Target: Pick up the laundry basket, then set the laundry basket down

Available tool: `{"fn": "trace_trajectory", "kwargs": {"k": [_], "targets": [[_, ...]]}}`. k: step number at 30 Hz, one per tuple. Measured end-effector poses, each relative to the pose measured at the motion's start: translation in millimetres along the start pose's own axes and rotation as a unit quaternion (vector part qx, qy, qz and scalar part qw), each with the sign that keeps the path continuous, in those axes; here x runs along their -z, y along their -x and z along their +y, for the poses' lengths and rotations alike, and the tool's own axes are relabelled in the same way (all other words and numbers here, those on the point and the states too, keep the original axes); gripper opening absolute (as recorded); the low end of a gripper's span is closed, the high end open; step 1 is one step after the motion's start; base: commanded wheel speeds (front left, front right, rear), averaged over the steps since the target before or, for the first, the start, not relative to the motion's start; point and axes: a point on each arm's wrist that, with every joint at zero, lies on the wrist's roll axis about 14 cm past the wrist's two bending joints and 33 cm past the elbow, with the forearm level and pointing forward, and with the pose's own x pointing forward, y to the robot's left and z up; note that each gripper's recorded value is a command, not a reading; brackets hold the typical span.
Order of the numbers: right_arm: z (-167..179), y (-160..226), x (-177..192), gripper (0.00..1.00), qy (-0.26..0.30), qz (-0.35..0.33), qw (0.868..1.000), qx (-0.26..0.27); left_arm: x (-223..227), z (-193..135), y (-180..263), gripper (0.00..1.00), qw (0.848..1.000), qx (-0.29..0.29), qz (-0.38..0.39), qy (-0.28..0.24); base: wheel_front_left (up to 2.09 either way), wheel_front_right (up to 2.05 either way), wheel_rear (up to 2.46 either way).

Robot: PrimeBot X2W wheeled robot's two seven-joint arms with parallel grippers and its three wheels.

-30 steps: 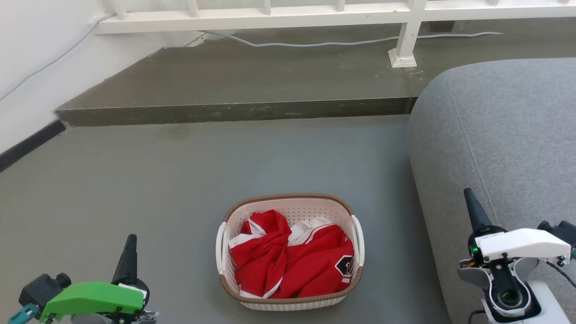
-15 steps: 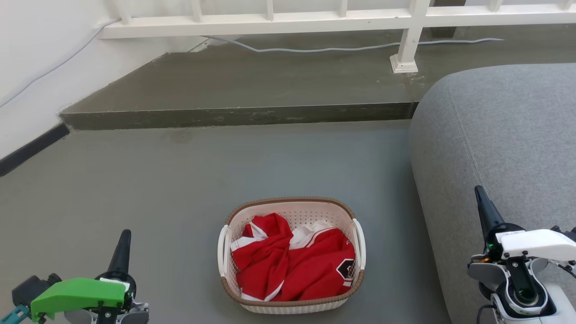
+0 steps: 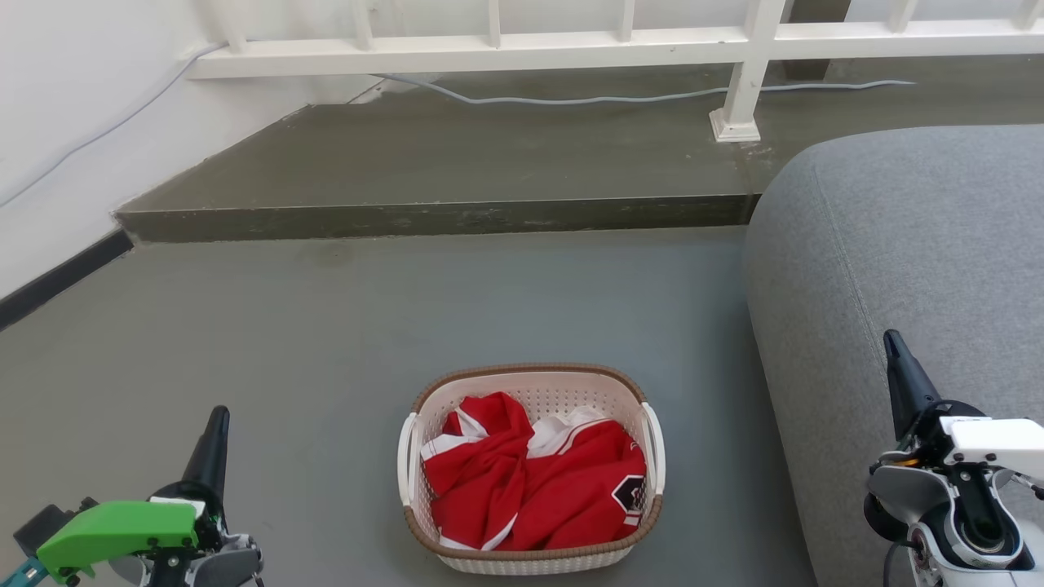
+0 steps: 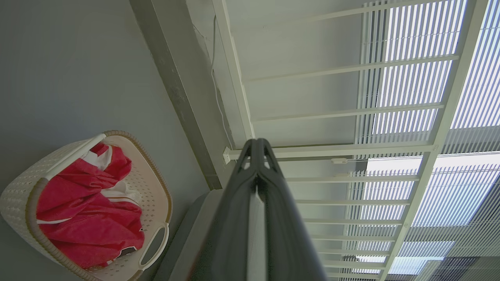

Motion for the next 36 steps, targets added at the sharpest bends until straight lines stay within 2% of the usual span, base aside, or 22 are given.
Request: {"fn": "trace_trajectory", "kwargs": {"k": [6, 36], "targets": [[4.7, -0.6, -4.3, 0.00, -0.033, -0.003, 0.999, -0.012, -5.6, -3.9, -1.9, 0.00, 0.999, 0.009, -0.007, 0.035, 0.00, 0.00, 0.00], [4.9, -2.6, -5.1, 0.00, -0.034, -0.004, 0.999, -0.012, -5.6, -2.7, -2.8, 0.00, 0.999, 0.009, -0.005, 0.035, 0.00, 0.00, 0.00]]}}
